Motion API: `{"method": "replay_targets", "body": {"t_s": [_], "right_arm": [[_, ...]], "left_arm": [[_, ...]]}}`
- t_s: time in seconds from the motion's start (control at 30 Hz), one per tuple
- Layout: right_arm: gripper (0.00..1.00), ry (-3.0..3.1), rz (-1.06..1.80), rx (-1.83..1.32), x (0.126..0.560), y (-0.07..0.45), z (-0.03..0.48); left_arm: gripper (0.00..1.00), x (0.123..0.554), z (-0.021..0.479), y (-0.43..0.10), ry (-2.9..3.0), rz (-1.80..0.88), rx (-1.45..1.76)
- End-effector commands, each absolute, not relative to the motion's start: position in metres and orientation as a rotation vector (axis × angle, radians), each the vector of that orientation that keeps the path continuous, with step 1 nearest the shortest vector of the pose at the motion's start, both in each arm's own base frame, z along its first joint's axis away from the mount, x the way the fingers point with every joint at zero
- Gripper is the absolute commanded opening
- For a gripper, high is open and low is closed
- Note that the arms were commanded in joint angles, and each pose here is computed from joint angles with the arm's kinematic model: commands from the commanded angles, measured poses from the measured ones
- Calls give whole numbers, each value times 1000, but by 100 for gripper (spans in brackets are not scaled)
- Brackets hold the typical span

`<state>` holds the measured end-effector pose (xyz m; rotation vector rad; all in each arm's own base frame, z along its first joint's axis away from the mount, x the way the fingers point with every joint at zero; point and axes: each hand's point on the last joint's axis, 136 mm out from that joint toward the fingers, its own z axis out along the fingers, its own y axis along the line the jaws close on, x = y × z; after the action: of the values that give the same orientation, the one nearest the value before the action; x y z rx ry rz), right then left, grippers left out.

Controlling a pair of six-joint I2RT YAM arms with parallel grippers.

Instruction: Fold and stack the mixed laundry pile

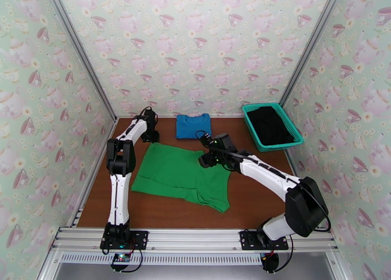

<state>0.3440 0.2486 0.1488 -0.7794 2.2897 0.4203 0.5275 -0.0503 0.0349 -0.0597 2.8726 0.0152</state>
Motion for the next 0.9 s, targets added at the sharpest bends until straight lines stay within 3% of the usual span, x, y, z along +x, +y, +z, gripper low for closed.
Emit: {"method": "replay_targets", "body": {"t_s": [0.0, 0.13, 0.3, 0.4, 0.5, 0.87], "right_arm": [[72, 2358, 414, -680, 365, 243, 147], [73, 2439, 394, -652, 387, 245, 122], [70, 2541, 389, -600, 416, 248, 87], [68, 2555, 398, -593, 430, 256, 74], [66, 2548, 419, -589, 443, 265, 70], [59, 2632, 454, -552, 460, 279, 33]], "left_arm": [[46, 519, 17, -62, 2917, -20, -18], [43, 512, 13, -65, 2929, -23, -3], [33, 506, 3, -64, 2955, -10, 1], [21, 505, 0, -64, 2960, -7, 1], [0, 505, 0, -63, 2952, 8, -6], [0, 510, 9, -58, 2911, 45, -11]]}}
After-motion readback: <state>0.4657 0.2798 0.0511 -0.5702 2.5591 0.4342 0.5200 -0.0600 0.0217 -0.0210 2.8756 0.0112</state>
